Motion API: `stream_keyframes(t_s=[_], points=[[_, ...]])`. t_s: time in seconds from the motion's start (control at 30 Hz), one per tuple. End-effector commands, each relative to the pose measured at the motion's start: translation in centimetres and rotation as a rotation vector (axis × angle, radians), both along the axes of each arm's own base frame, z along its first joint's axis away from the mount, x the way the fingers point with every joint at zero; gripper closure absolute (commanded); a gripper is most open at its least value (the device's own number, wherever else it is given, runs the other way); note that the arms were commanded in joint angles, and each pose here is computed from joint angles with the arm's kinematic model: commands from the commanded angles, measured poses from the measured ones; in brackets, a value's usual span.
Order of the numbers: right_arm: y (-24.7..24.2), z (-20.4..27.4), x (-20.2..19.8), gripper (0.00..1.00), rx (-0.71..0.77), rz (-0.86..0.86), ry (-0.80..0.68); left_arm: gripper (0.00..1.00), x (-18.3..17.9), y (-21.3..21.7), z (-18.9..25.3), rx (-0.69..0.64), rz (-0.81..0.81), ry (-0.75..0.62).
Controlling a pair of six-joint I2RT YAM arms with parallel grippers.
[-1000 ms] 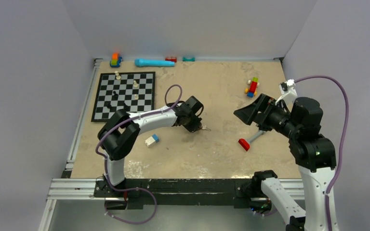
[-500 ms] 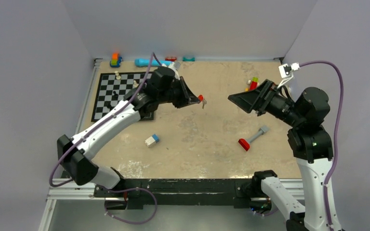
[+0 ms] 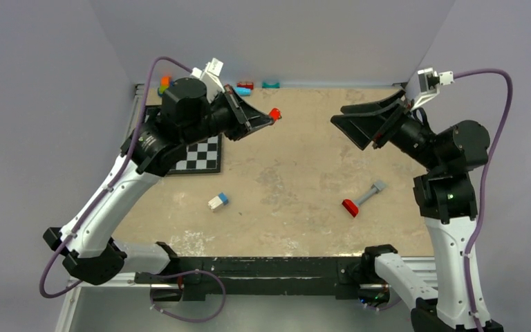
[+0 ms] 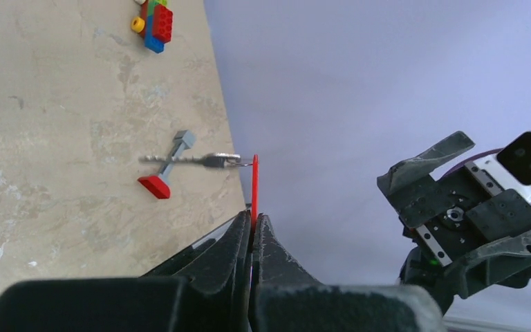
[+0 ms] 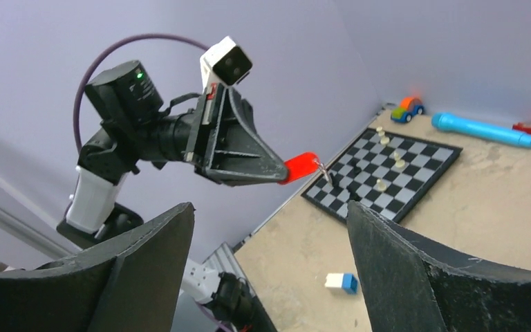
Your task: Remove the keys from the keyring
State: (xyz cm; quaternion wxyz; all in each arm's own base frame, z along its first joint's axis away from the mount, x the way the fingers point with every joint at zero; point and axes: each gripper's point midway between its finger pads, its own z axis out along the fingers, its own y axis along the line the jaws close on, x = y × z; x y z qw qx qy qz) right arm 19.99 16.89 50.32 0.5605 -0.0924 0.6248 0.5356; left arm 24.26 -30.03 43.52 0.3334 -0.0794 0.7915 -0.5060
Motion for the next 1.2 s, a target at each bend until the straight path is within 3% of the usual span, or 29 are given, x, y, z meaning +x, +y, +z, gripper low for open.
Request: stream_keyframes(t_s=[0.0,0.33,0.63,1.17], points=[[-0.4,4.0,0.3,0.16,-0.01,-0.046,-0.218,1.0,0.1,2.1,3.4,-0.148,0.157,0.086],[3.0,3.3,3.9,0.19,-0.137,-0.092,-0.314,1.0,1.5,4.5,5.2,-0.232,0.357,0.179],[6.8,3.5,6.3,0.26,-0.089,-0.063,-0.374,1.0,2.1,3.8,8.7,-0.347,0.327,0.212],[10.2,4.2,7.3,0.23,-0.032,0.086,-0.461,1.0,1.0,3.2,12.0,-0.467,0.177,0.178]])
